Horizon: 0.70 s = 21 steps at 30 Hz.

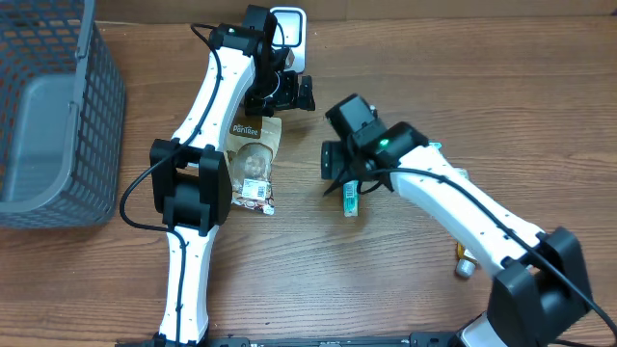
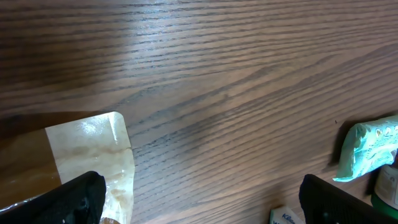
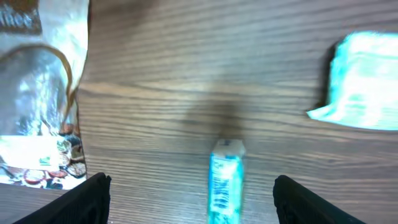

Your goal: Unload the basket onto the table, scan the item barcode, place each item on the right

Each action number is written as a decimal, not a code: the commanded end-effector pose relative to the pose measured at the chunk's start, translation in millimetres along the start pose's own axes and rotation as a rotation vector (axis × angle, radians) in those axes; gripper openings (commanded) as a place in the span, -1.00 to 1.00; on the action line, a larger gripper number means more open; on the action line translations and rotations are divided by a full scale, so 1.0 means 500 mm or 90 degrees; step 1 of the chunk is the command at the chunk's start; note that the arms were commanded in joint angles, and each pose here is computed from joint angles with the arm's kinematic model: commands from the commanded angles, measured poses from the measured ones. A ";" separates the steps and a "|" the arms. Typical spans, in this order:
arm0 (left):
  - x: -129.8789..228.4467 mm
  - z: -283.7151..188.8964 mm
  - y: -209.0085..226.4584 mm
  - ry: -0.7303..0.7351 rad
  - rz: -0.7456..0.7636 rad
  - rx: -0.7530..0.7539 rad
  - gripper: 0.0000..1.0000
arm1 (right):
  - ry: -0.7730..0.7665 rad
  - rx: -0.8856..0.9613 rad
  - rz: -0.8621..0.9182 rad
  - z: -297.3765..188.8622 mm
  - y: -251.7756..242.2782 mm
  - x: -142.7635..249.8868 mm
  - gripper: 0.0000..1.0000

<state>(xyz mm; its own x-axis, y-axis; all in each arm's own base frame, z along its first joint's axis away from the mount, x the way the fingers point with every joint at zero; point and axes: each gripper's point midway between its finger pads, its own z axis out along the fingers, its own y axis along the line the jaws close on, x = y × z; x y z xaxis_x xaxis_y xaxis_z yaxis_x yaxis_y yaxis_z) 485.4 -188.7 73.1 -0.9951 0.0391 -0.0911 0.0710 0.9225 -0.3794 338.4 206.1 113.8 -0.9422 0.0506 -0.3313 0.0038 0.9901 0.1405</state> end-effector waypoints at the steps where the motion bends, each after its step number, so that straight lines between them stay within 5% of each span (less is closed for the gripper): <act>1: -0.011 -0.046 -0.020 -0.034 0.031 0.003 0.99 | -0.015 0.032 0.038 -0.022 -0.053 -0.027 0.64; 4: -0.011 -0.046 -0.020 -0.034 0.031 0.003 1.00 | 0.017 0.060 0.071 -0.017 -0.107 -0.018 1.00; 12: -0.011 -0.046 -0.021 -0.033 0.031 0.003 1.00 | 0.074 0.046 0.114 -0.012 -0.142 0.004 1.00; 21: -0.011 -0.046 -0.020 -0.034 0.030 0.003 0.99 | 0.109 0.067 0.144 -0.013 -0.151 0.033 0.41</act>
<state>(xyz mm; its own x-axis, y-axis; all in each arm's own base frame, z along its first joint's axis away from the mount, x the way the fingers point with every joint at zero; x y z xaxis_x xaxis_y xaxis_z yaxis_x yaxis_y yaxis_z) 485.4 -188.7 73.1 -0.9951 0.0391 -0.0911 0.0710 0.9225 -0.3794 324.4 131.6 103.3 -0.9625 0.2250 -0.1516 0.2136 0.9729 0.0881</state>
